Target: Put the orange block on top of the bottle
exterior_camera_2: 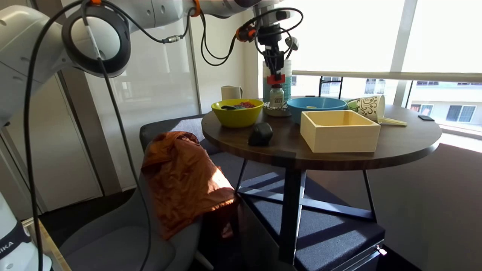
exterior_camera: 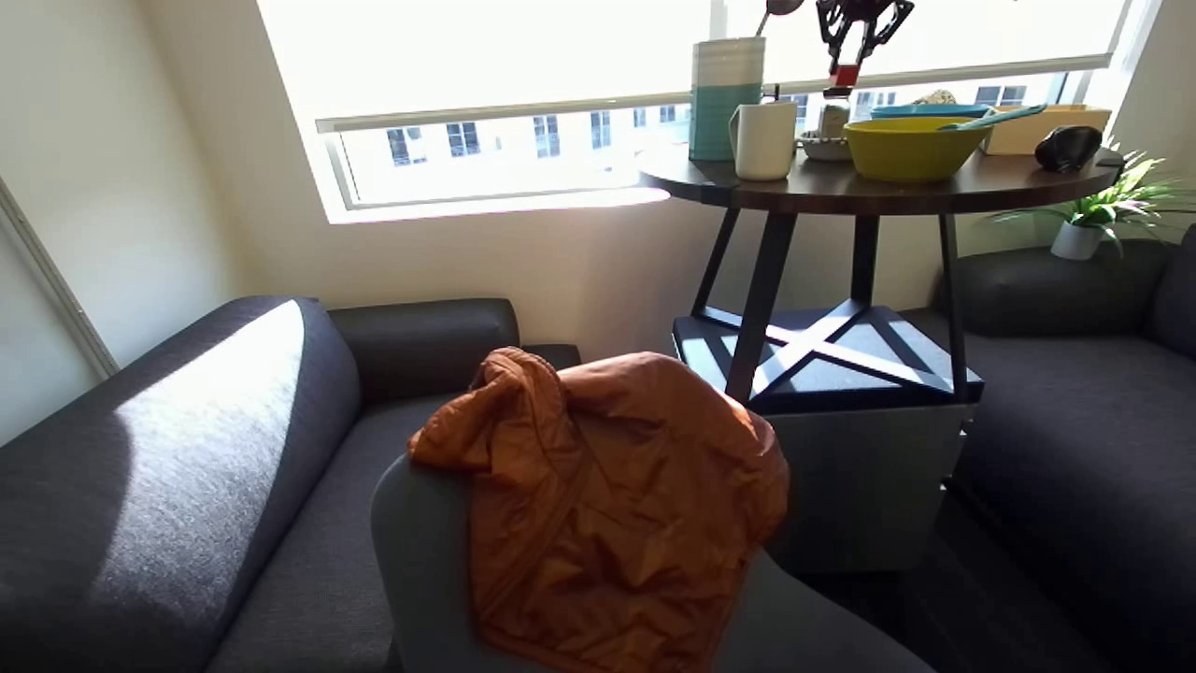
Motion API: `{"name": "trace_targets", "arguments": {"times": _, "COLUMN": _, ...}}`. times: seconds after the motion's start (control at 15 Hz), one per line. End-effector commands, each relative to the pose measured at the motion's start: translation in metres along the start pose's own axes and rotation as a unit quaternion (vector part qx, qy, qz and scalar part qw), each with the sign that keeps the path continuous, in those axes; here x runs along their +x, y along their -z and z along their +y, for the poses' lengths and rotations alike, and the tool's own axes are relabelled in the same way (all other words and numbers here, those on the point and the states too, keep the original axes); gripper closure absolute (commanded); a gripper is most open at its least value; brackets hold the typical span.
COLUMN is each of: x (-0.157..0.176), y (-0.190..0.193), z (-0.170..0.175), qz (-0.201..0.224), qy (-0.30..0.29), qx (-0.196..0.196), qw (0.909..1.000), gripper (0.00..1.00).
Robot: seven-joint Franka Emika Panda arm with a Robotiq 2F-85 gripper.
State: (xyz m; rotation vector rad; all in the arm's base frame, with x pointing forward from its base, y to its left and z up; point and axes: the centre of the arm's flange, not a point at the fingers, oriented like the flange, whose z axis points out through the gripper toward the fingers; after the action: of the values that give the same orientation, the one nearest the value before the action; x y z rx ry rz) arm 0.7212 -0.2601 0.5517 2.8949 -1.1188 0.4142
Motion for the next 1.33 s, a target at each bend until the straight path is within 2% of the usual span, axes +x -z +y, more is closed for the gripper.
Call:
{"name": "trace_targets", "arguments": {"times": 0.0, "x": 0.055, "y": 0.01, "z": -0.026, "qz": 0.017, "qy": -0.017, "qx": -0.007, "qw": 0.9997, "gripper": 0.92}}
{"name": "trace_targets", "arguments": {"times": 0.4, "x": 0.056, "y": 0.011, "z": -0.028, "qz": 0.025, "qy": -0.028, "qx": -0.008, "qw": 0.9993, "gripper": 0.92}}
{"name": "trace_targets", "arguments": {"times": 0.47, "x": 0.056, "y": 0.011, "z": -0.028, "qz": 0.025, "qy": -0.029, "qx": -0.009, "qw": 0.9992, "gripper": 0.42}}
{"name": "trace_targets", "arguments": {"times": 0.53, "x": 0.056, "y": 0.011, "z": -0.029, "qz": 0.025, "qy": -0.031, "qx": -0.01, "qw": 0.9992, "gripper": 0.41}}
{"name": "trace_targets", "arguments": {"times": 0.93, "x": 0.051, "y": 0.023, "z": -0.024, "qz": 0.03, "qy": -0.037, "qx": -0.006, "qw": 0.9989, "gripper": 0.01}}
{"name": "trace_targets", "arguments": {"times": 1.13, "x": 0.028, "y": 0.058, "z": -0.008, "qz": 0.046, "qy": -0.034, "qx": 0.013, "qw": 0.9983, "gripper": 0.0}}
{"name": "trace_targets", "arguments": {"times": 1.27, "x": 0.0, "y": 0.09, "z": 0.019, "qz": 0.069, "qy": -0.016, "qx": 0.013, "qw": 0.9974, "gripper": 0.0}}
